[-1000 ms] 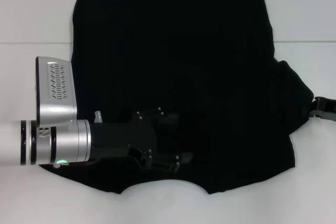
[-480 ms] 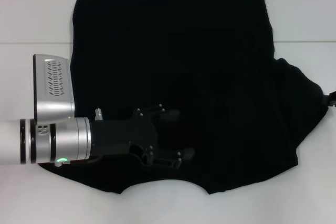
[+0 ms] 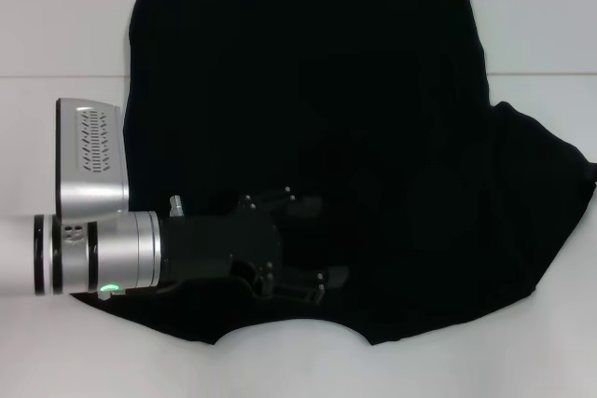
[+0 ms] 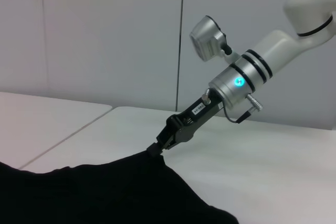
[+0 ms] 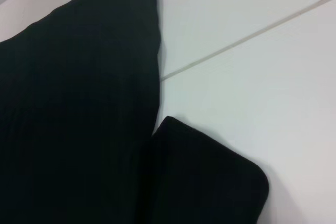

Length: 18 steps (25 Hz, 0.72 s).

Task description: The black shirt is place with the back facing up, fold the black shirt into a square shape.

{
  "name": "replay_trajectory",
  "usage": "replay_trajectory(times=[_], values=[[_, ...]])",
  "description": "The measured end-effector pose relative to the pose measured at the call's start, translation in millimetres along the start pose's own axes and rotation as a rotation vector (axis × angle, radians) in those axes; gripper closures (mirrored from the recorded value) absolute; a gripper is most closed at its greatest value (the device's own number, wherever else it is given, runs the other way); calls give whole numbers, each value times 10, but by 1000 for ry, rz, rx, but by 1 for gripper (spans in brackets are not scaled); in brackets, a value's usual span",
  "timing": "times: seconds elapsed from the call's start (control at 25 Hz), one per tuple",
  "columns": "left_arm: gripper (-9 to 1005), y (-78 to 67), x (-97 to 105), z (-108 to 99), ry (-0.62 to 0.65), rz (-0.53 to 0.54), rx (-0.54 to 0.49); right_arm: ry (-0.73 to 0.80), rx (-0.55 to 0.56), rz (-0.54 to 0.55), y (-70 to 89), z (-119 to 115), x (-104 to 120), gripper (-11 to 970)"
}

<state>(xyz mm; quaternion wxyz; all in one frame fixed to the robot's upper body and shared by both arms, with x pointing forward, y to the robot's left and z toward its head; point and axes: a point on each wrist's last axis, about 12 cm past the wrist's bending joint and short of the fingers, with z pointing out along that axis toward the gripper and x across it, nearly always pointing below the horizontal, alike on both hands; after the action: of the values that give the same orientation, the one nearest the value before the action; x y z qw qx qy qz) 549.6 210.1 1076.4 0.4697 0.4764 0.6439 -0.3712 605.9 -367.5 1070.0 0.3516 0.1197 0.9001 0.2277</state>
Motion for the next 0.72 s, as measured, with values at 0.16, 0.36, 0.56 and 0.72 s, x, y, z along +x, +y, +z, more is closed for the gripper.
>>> replay_trajectory(times=[0.16, 0.36, 0.56, 0.72], values=[[61, -8, 1, -2, -2, -1, 4, -14, 15, 2, -25, -4, -9, 957], [66, -8, -2, 0, -3, 0, 6, -25, 27, 6, -50, -3, -4, 957], [71, -4, -10, 4, -4, 1, 7, -34, 35, 24, -95, -23, 13, 956], [75, -4, -10, 4, -5, 1, 7, -39, 35, 41, -132, -46, 33, 956]])
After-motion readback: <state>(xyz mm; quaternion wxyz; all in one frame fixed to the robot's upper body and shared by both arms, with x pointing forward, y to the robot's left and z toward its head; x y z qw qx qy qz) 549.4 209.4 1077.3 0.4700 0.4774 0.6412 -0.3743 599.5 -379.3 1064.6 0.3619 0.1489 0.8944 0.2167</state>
